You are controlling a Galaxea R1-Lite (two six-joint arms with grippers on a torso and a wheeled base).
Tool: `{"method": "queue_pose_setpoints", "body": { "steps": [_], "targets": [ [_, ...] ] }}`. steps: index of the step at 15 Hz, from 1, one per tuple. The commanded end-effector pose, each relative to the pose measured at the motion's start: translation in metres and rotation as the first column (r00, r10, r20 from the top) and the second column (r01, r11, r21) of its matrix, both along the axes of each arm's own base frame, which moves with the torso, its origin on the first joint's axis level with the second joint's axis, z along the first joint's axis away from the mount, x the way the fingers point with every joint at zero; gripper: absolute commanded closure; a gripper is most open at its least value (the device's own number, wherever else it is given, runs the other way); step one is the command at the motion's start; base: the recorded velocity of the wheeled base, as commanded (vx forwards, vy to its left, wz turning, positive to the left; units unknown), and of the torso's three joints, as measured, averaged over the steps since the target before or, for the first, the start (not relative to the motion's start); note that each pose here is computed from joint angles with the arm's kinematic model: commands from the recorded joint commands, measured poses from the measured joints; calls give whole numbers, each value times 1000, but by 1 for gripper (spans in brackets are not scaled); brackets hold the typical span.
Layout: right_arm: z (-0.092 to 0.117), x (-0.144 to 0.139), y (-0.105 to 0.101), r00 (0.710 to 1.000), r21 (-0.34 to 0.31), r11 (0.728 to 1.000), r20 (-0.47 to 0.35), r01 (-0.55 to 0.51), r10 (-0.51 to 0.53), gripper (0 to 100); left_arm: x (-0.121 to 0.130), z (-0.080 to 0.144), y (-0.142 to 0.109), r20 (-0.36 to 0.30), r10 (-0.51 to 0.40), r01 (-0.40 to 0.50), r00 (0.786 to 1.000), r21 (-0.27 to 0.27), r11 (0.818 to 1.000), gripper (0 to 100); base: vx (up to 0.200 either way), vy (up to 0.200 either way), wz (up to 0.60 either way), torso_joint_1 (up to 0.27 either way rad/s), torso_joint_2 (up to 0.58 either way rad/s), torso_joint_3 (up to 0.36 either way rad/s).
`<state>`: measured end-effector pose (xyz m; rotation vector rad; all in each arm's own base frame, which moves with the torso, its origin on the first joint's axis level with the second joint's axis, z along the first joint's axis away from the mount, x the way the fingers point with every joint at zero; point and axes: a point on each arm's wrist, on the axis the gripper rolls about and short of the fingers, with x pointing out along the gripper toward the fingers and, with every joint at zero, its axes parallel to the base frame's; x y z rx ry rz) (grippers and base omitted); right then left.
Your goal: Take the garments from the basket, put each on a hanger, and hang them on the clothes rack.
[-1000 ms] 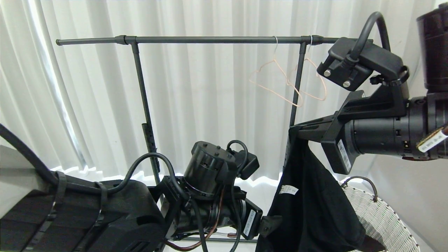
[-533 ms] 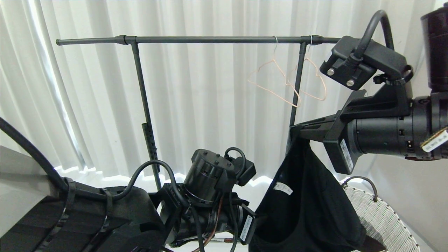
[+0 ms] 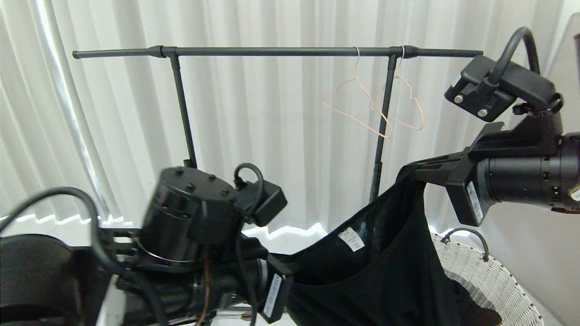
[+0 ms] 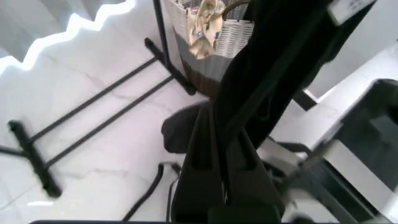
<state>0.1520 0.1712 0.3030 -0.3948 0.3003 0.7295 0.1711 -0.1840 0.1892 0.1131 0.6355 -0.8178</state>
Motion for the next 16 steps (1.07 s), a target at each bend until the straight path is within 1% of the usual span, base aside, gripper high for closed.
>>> {"method": "queue_pose_setpoints", "body": {
  "steps": [1, 2, 3, 4, 5, 6, 7, 8, 9, 10, 13, 14, 16],
  "targets": [
    [6, -6, -8, 1000, 20, 1000, 20, 6, -6, 100, -31, 83, 41, 125, 39, -21, 991, -137, 990, 100, 0, 0, 0, 0, 0, 0],
    [8, -8, -10, 1000, 26, 1000, 26, 7, -8, 100, -33, 100, 44, 130, 44, -26, 990, -134, 991, 100, 0, 0, 0, 0, 0, 0],
    [9, -9, -11, 999, 32, 999, 31, 7, -8, 100, -33, 118, 45, 156, 43, -24, 987, -123, 992, 100, 0, 0, 0, 0, 0, 0],
    [10, -11, -13, 999, 35, 999, 35, 9, -11, 100, -32, 126, 44, 176, 37, -19, 984, -103, 995, 100, 0, 0, 0, 0, 0, 0],
    [12, -12, -15, 999, 37, 999, 44, 24, -25, 100, -28, 131, 41, 212, 35, -21, 977, -64, 998, 100, 0, 0, 0, 0, 0, 0],
    [15, -16, -21, 996, 41, 997, 64, 59, -61, 100, -17, 135, 38, 306, 46, -56, 951, 25, 998, 100, 0, 0, 0, 0, 0, 0],
    [17, -19, -25, 994, 50, 996, 75, 70, -73, 100, -12, 136, 39, 352, 50, -82, 935, 76, 994, 100, 0, 0, 0, 0, 0, 0],
    [19, -20, -27, 994, 57, 996, 82, 74, -78, 100, -10, 138, 40, 382, 31, -75, 924, 100, 992, 100, 0, 0, 0, 0, 0, 0],
    [22, -20, -28, 992, 65, 995, 88, 81, -86, 100, -8, 140, 39, 395, 25, -73, 918, 108, 992, 100, 0, 0, 0, 0, 0, 0],
    [24, -18, -31, 990, 75, 993, 97, 93, -101, 100, -8, 143, 39, 403, 26, -72, 915, 99, 992, 100, 0, 0, 0, 0, 0, 0],
    [38, -18, -32, 984, 130, 987, 141, 89, -108, 100, -10, 152, 40, 425, 35, -72, 904, 70, 995, 100, 0, 0, 0, 0, 0, 0],
    [42, -18, -32, 983, 138, 987, 148, 88, -108, 100, -11, 153, 41, 429, 37, -72, 902, 66, 995, 100, 0, 0, 0, 0, 0, 0],
    [49, -20, -33, 981, 155, 985, 162, 82, -107, 100, -11, 156, 41, 452, 48, -74, 891, 41, 996, 100, 0, 0, 0, 0, 0, 0]
  ]
}}
